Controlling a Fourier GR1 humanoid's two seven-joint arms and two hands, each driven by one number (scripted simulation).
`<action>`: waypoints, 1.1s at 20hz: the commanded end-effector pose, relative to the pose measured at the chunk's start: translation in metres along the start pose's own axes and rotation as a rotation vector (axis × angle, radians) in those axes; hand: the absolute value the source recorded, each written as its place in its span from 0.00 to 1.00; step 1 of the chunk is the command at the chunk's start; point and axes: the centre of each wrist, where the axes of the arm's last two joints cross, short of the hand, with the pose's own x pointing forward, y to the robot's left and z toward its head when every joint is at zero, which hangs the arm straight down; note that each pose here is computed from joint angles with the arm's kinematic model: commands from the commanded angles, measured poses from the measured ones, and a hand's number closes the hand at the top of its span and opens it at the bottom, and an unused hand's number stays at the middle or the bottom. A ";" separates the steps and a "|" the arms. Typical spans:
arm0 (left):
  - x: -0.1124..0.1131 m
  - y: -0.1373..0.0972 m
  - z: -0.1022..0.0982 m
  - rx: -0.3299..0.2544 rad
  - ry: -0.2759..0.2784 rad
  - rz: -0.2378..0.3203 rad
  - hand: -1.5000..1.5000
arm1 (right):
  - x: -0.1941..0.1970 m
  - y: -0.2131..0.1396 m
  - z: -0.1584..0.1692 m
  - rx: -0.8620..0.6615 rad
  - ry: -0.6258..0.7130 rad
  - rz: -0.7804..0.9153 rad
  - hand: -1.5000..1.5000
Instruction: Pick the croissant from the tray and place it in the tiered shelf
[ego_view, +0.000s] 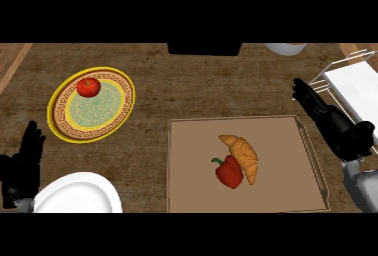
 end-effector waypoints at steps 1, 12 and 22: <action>-0.012 -0.022 0.006 -0.060 0.066 0.050 0.50 | 0.023 -0.018 -0.003 -0.002 -0.054 0.060 1.00; 0.015 -0.068 0.009 -0.375 0.301 0.126 0.50 | -0.035 -0.087 0.006 -0.164 -0.035 0.290 0.00; 0.003 -0.068 0.020 -0.381 0.311 0.131 0.50 | 0.033 -0.102 0.016 0.240 -0.066 0.398 0.00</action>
